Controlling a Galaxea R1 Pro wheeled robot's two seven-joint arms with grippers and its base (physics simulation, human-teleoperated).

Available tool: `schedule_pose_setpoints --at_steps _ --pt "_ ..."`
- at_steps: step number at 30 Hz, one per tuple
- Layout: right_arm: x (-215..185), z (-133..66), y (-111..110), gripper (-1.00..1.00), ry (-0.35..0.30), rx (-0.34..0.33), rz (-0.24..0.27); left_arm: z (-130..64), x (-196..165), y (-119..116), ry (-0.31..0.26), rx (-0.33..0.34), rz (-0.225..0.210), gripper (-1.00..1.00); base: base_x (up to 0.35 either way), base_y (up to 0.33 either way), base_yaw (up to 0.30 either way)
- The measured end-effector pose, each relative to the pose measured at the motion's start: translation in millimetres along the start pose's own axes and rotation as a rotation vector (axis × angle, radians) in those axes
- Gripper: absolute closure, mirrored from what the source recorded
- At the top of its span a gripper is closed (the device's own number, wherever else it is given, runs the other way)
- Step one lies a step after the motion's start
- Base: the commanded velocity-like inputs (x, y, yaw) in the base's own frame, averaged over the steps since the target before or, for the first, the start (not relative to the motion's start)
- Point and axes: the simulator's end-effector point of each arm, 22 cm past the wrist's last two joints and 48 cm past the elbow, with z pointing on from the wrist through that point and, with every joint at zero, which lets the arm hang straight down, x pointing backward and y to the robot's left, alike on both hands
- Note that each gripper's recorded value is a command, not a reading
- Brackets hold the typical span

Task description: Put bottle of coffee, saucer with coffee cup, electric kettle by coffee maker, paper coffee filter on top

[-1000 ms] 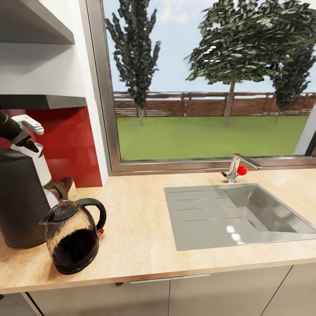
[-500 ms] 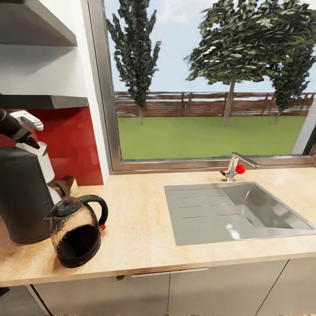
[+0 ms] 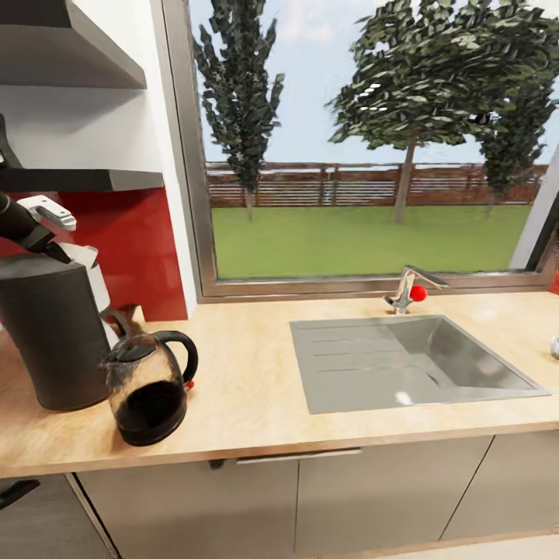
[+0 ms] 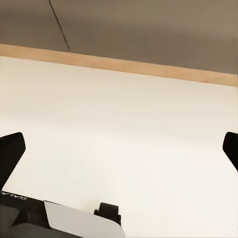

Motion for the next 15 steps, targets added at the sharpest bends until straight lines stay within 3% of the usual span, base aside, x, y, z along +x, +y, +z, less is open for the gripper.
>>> schedule_pose_setpoints --at_steps 15 --pt "0.0 -0.1 0.0 -1.00 0.000 0.000 0.000 -0.8 -5.3 -8.7 -0.021 0.036 -0.007 -1.00 -0.141 0.000 0.000"
